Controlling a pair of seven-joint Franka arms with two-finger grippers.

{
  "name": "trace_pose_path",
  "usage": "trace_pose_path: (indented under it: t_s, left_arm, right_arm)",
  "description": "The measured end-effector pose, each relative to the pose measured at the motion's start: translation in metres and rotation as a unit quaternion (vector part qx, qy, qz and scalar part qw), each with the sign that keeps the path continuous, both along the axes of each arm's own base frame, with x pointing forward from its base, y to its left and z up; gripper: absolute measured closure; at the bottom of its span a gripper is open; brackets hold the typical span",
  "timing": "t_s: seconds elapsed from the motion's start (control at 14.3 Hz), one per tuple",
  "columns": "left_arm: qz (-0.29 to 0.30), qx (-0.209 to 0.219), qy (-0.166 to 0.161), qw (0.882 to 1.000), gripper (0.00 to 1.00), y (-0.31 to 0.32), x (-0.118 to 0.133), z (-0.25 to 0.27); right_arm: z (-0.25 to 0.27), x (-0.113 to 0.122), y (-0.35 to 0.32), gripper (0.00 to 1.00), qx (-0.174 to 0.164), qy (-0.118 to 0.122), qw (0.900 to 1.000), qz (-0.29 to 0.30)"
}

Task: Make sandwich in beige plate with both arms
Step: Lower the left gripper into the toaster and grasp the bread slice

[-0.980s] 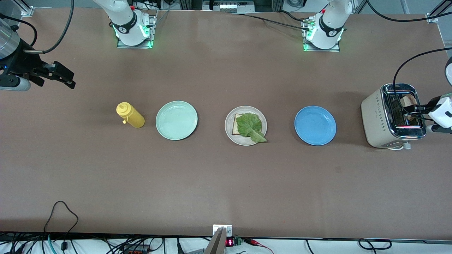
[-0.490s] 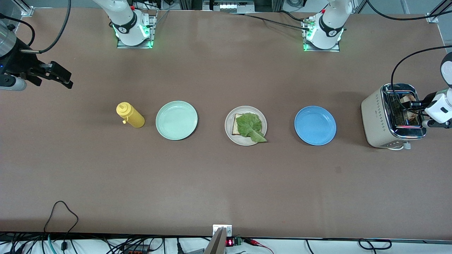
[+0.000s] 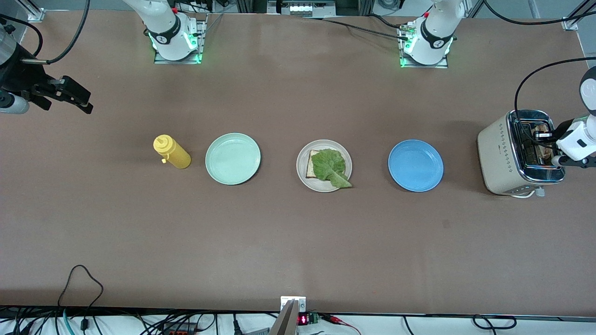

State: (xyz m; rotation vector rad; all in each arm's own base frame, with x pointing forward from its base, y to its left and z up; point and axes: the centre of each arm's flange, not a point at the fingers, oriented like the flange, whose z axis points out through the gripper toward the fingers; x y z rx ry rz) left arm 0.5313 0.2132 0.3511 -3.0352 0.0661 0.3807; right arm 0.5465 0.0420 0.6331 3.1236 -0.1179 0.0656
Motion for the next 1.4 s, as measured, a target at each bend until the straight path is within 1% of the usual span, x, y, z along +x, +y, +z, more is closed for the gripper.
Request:
trace_pose_path:
  t_s: [0.35,0.49,0.56,0.77,0.98,1.12,1.26,1.4]
  left_arm:
    - [-0.002,0.001,0.002,1.0,0.77,0.0,0.0,0.004]
    - [-0.002,0.001,0.003,1.0,0.82,0.001,0.001,0.01]
    - [-0.001,0.001,0.005,1.0,0.83,0.001,0.003,0.015]
    - [-0.001,0.003,0.005,1.0,0.84,0.002,0.008,0.032]
    - [-0.007,0.002,0.004,1.0,0.84,-0.003,0.012,0.036]
    - [-0.017,0.001,0.007,1.0,0.84,-0.015,0.019,0.048]
    - [-0.032,0.001,0.006,0.999,0.84,-0.035,0.031,0.073]
    - [-0.052,0.004,-0.006,0.999,0.84,-0.059,0.045,0.107]
  right_arm:
    - [0.0,0.0,0.001,0.0,0.0,0.0,1.0,0.001]
    - [0.0,0.0,0.001,0.0,0.0,0.0,1.0,0.001]
    - [0.0,0.0,0.001,0.0,0.0,0.0,1.0,0.001]
    - [-0.001,0.0,0.004,0.0,-0.001,0.001,1.0,0.003]
    - [0.0,-0.001,0.014,0.0,-0.002,0.0,1.0,0.012]
    - [0.0,-0.002,0.014,0.0,-0.002,0.0,1.0,0.012]
    - [0.002,-0.002,0.013,0.0,-0.002,-0.001,1.0,0.011]
    - [0.003,-0.004,0.01,0.0,-0.002,-0.002,1.0,0.008]
